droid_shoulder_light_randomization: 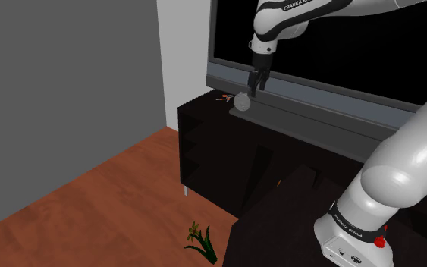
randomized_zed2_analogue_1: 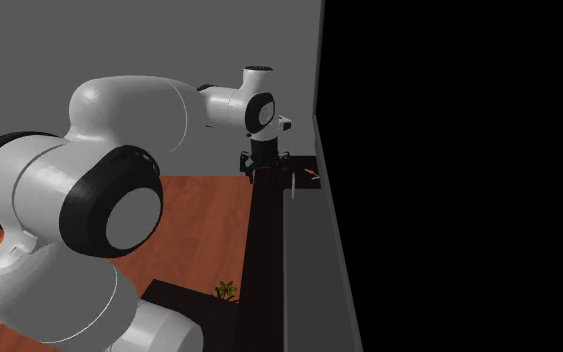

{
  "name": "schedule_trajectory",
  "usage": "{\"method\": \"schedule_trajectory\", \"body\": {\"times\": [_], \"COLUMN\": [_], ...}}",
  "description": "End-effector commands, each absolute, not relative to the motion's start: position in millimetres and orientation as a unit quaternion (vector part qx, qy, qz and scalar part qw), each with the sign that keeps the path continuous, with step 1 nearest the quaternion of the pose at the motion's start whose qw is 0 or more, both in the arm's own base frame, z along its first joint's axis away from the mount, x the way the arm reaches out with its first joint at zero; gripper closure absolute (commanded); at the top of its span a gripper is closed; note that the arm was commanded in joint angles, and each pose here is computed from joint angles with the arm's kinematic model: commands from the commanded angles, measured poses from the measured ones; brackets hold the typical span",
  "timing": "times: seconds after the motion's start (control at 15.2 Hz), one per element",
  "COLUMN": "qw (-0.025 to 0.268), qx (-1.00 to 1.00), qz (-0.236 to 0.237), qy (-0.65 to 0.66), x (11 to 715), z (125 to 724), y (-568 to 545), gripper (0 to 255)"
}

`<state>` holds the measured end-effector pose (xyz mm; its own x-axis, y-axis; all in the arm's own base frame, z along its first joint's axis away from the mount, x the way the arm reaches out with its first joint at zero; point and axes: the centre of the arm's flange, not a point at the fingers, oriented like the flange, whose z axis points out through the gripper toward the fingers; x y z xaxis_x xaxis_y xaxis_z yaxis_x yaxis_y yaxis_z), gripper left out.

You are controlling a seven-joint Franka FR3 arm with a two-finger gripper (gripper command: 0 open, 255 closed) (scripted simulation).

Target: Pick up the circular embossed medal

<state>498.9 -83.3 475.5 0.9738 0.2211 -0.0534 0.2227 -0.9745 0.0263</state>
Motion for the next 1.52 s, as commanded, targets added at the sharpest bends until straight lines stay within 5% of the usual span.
{"method": "schedule_trajectory", "body": {"times": [0.0,0.59,1.25,1.32,1.45], "qw": [0.016,0.013,0.013,0.013,0.013], "qx": [0.993,0.991,0.991,0.991,0.991], "qz": [-0.022,-0.011,-0.011,-0.011,-0.011], "qy": [0.116,0.134,0.135,0.135,0.135], "x": [520,623,627,627,627], "z": [466,433,392,392,392], "y": [-96,-138,-140,-140,-140], "gripper": [0,0,0,255,255]}}
